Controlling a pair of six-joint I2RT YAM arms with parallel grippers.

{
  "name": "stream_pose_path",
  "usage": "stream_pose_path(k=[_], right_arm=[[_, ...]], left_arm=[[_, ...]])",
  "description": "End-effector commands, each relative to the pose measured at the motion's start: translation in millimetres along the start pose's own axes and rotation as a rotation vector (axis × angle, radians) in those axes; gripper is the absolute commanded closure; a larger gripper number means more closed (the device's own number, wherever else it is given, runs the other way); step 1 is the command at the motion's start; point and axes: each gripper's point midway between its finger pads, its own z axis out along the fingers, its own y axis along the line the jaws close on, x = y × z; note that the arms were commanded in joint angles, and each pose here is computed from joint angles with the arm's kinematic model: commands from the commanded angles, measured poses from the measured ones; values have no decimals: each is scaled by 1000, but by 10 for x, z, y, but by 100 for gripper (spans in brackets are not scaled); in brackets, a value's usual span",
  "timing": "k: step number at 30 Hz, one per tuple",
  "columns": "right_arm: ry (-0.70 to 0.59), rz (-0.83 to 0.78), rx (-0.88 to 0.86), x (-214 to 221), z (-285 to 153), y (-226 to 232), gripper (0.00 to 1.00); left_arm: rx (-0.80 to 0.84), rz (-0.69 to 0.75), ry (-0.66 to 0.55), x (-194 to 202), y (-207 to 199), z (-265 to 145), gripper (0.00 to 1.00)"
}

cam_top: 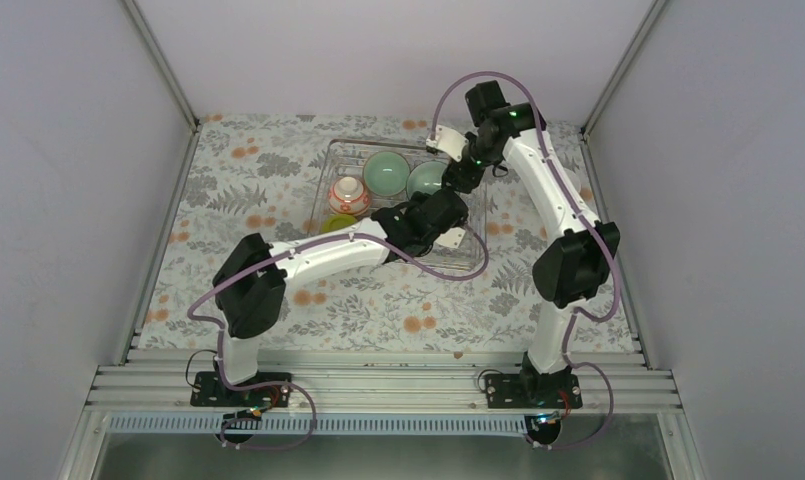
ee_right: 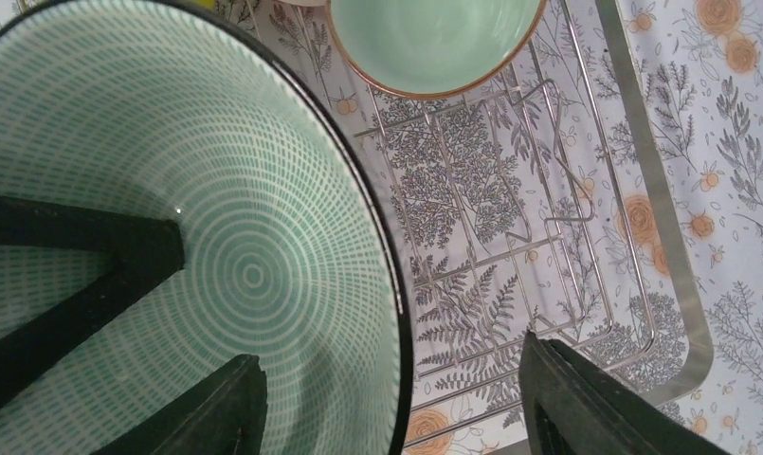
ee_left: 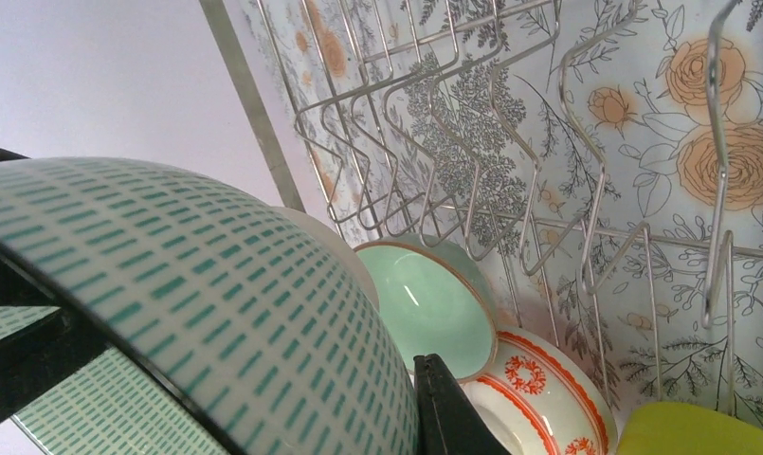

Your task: Unload the bowls from the dish rack

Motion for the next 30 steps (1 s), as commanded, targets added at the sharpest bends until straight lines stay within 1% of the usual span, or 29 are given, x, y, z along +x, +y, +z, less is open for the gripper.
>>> stream_pose_path(k=[1, 4, 7, 15, 24, 25, 26, 28, 30], right_arm=[[-6, 3, -23, -43, 47, 19, 41], [-21, 12, 2, -111, 1, -53, 51], [-10, 20, 25, -108, -9, -108, 59], [11, 38, 16, -50, 40, -85, 96], [23, 42, -4, 11, 67, -15, 96], [25, 43, -5, 14, 70, -11, 96], [26, 45, -6, 21, 73, -6, 96], [25, 49, -12, 25, 78, 5, 96], [25, 49, -20, 28, 87, 24, 96]], left_arm=[[-63, -29, -3, 34, 253, -81, 98], [-54, -31, 3, 11, 252, -59, 98], [-52, -33, -5, -13, 264, -58, 98], [-53, -42, 6, -30, 231, 23, 98], [-111, -53, 69, 59, 327, 176, 97], [-113, -53, 77, 80, 335, 194, 95], [-120, -53, 85, 97, 352, 208, 87], [-133, -63, 90, 109, 383, 228, 64], [-149, -74, 90, 116, 427, 228, 47]])
